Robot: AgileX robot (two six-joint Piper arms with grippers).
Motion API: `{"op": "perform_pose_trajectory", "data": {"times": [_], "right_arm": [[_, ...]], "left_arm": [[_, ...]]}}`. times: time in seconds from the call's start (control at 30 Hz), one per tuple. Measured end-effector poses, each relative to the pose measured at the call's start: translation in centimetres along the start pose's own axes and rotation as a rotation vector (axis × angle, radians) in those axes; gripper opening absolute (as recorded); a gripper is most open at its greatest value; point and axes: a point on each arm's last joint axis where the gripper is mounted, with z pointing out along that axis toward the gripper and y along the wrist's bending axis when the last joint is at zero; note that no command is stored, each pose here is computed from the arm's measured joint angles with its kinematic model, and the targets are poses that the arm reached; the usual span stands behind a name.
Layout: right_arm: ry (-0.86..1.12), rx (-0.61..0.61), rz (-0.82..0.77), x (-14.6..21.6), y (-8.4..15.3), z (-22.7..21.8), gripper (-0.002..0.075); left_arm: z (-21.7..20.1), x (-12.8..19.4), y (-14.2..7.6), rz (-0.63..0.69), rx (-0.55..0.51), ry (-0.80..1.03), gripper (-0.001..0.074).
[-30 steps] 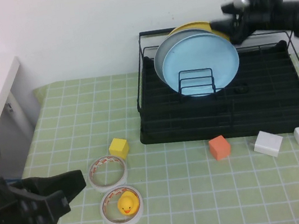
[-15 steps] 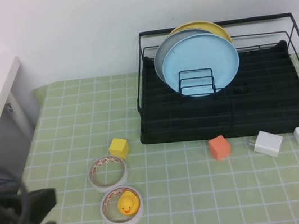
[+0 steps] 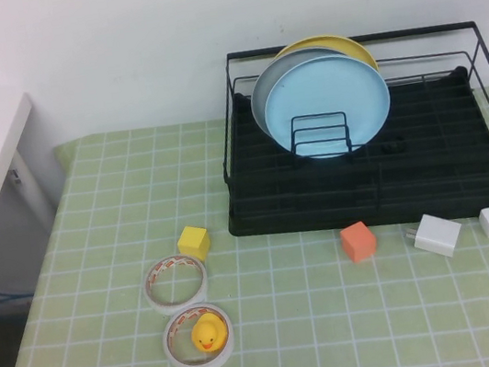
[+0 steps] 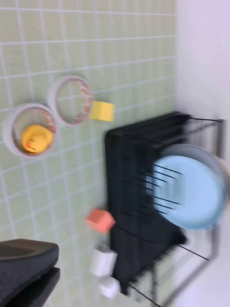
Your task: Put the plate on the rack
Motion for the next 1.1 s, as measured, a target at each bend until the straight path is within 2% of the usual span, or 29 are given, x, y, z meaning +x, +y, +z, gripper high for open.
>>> {"op": "perform_pose_trajectory", "data": {"times": [0.1,0.23,0.47,0.6,1.1], "right_arm": [[0.012,0.009,-0.049,-1.2,2.9,-1.7,0.001],[0.007,0.054,-0.112,-1.8,7.3,-3.9,0.001],[-0.035,0.247,-0.188,-0.3,15.5,-7.6,0.001],[-0.049,0.281,-0.207,1.1,19.7,-8.9,0.001],[-0.127,0.388,-0.302,5.8,30.6,-12.1,0.001]], "left_arm": [[-1.1,0.2,-0.3,-0.022,0.014,-0.043,-0.0001],[-1.5,0.9,-0.6,-0.023,0.036,0.015,-0.0001],[-1.6,2.2,-0.9,-0.033,0.07,0.153,-0.0001],[-1.7,2.4,-1.0,-0.036,0.076,0.172,-0.0001],[-1.7,2.4,-1.0,-0.039,0.08,0.175,-0.0001]]}}
